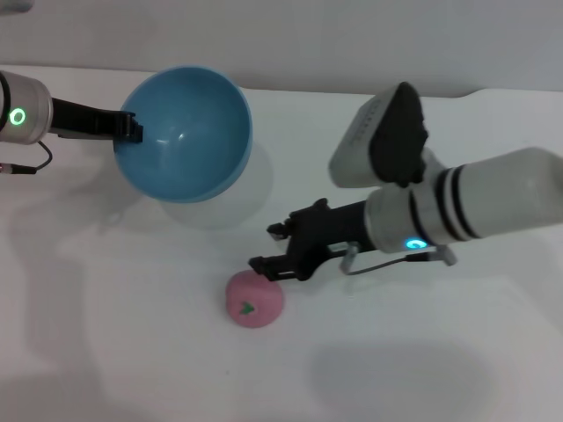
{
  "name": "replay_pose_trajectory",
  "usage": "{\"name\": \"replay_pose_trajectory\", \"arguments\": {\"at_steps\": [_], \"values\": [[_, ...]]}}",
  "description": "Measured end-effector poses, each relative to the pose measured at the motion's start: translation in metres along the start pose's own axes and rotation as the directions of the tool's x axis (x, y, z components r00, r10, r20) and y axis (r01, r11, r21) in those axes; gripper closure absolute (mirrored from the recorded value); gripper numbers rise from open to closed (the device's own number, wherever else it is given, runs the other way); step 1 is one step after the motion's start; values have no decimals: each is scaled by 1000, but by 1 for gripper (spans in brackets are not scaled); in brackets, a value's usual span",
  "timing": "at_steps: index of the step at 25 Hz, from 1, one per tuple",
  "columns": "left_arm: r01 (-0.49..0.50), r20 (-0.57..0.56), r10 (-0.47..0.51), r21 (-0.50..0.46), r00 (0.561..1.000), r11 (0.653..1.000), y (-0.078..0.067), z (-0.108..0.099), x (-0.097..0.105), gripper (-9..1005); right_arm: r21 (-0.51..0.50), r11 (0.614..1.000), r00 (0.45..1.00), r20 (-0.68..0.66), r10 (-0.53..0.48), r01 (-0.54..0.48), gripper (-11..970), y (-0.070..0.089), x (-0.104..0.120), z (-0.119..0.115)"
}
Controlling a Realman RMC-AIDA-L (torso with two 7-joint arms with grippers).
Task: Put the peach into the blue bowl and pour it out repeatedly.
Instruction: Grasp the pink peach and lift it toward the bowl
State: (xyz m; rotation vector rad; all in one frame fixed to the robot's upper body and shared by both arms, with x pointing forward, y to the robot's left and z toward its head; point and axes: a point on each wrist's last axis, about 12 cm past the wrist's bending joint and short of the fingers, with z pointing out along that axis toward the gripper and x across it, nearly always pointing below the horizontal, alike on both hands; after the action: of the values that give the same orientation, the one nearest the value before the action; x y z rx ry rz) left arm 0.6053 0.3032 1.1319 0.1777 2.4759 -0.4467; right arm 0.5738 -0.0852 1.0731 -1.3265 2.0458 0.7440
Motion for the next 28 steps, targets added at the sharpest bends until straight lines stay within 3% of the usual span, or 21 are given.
{"name": "replay_pose_trajectory", "arguments": {"at_steps": [9, 17, 28], "values": [[-11, -3, 11, 2, 1000, 1000, -1, 0, -1, 996, 17, 999, 998, -25, -49, 50, 429, 28, 13, 28], [-54, -4, 54, 11, 999, 999, -5, 2, -1, 997, 53, 999, 999, -44, -11, 13, 469, 30, 33, 30], [-70, -16, 71, 20, 997, 997, -11, 7, 1, 996, 91, 996, 999, -43, 4, 0, 524, 25, 38, 30]]}}
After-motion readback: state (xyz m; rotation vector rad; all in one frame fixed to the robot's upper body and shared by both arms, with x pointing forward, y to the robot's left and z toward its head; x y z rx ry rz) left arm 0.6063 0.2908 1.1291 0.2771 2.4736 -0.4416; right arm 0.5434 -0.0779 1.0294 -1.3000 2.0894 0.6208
